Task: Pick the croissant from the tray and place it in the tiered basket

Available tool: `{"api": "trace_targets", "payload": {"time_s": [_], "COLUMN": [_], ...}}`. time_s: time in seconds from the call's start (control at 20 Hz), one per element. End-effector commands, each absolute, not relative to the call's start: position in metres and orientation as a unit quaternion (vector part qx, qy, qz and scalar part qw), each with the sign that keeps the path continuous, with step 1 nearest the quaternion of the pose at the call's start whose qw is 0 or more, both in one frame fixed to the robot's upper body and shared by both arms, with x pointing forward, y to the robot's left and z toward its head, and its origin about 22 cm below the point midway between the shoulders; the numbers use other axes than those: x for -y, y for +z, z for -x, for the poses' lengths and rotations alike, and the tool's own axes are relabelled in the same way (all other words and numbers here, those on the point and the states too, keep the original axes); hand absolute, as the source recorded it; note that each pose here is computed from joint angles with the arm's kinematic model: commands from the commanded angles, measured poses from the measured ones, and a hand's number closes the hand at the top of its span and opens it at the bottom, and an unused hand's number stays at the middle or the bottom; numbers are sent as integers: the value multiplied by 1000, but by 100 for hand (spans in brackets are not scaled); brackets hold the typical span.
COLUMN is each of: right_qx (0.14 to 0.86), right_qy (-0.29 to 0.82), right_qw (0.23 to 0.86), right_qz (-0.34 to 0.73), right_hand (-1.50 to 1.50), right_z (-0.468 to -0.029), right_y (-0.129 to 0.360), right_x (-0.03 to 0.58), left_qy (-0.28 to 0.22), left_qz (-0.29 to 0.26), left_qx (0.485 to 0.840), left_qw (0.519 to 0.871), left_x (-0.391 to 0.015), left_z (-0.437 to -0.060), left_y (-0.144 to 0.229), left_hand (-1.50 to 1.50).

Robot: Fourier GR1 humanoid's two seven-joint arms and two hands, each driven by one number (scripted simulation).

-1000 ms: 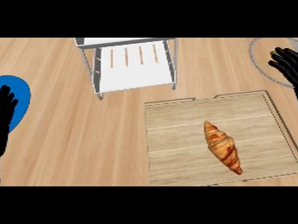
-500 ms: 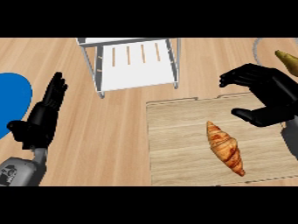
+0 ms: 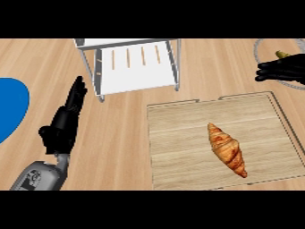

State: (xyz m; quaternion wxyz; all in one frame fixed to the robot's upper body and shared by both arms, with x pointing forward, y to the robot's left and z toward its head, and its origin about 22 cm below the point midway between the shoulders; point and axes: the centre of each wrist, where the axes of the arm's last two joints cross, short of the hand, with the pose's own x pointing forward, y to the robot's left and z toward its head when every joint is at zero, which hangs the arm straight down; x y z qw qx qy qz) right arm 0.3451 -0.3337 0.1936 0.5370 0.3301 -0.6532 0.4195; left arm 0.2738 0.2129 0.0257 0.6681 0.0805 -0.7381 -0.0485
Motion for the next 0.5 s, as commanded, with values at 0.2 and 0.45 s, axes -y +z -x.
{"api": "trace_targets", "payload": {"time_s": [0.2, 0.45], "right_qx": [592, 560], "right_qy": [701, 781], "right_qw": [380, 276], "right_qz": [-121, -8], "right_hand": [-150, -150], "right_z": [-300, -248], "right_y": [330, 345], "right_x": [287, 239], "left_qy": [-49, -48], "left_qz": [-80, -82], "left_qx": [733, 729], "left_qw": [673, 678], "left_x": [-212, -208], "left_z": [-275, -269], "left_y": [28, 20], "left_hand": [0, 0]}}
